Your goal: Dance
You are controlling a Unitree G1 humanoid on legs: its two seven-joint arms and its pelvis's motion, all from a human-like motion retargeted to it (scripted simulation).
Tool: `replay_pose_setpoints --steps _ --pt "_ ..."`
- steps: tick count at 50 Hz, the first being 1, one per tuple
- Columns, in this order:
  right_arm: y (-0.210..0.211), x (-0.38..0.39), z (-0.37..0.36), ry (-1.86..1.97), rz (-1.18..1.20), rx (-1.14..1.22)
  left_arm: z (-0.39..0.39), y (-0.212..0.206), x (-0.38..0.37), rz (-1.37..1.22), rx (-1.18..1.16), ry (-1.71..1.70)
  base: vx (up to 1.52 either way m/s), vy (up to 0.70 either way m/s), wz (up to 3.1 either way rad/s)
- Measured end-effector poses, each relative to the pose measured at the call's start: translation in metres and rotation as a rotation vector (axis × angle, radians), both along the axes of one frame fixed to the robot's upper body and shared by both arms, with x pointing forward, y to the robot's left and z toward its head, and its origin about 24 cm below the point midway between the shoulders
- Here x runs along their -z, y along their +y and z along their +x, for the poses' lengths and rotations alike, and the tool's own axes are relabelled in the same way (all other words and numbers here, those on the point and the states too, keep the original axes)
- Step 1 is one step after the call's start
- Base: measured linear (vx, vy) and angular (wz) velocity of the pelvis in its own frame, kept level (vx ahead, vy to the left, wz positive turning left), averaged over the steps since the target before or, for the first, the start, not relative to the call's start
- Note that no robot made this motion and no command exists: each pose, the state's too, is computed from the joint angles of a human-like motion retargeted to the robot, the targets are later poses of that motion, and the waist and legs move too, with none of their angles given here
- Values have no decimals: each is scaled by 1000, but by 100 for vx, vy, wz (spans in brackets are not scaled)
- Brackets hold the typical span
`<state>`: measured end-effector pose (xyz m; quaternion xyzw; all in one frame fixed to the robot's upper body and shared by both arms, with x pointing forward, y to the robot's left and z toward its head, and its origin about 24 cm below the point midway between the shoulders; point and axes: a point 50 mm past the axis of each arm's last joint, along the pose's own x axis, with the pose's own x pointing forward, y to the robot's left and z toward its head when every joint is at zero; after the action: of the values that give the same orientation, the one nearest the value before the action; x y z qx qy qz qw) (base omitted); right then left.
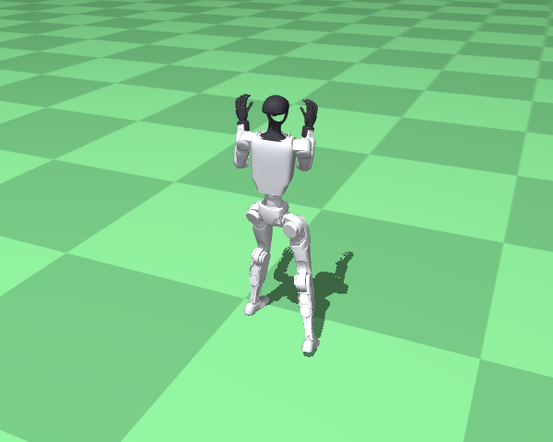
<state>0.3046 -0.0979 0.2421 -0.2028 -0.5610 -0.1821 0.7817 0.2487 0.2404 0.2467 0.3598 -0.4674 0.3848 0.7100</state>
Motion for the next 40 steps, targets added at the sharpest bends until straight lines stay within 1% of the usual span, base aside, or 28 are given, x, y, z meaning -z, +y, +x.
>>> replay_pose_setpoints --steps 3,5,8,11,13,15,18,22,25,30,33,35,37,40 --pt "-27 6 -7 2 156 39 -58 34 -8 -86 -14 -199 -42 -32 91" --pt "-51 16 -13 4 245 95 -93 46 -9 -115 -9 -340 -63 -32 88" --pt "-100 38 -29 16 350 241 -129 54 -1 -146 -12 -498 -61 -26 132" --pt "-160 73 -67 -4 454 452 -151 59 26 -221 -143 -616 -58 -10 192" --pt "-185 99 -94 6 513 591 -153 61 44 -248 -262 -582 -40 8 117" --pt "-202 127 -125 50 537 723 -154 64 60 -237 -361 -466 -27 14 70" --pt "-219 159 -162 217 504 856 -161 75 73 -172 -445 -270 -17 17 31" --pt "-237 175 -196 499 313 877 -175 84 88 -161 -506 -101 -9 18 39" --pt "-250 181 -215 676 234 865 -180 84 103 -229 -468 17 -6 22 23" --pt "-253 217 -234 963 286 772 -172 71 154 -430 -262 321 3 17 13" --pt "-239 257 -238 1171 363 692 -155 52 207 -652 -145 485 -11 15 99" --pt "-220 288 -238 1284 432 651 -131 22 248 -815 -21 594 -18 22 212" --pt "-191 322 -236 1366 590 638 -107 -14 280 -939 139 728 -8 24 190" --pt "-128 364 -229 1426 976 553 -78 -73 308 -1056 374 921 1 19 137"
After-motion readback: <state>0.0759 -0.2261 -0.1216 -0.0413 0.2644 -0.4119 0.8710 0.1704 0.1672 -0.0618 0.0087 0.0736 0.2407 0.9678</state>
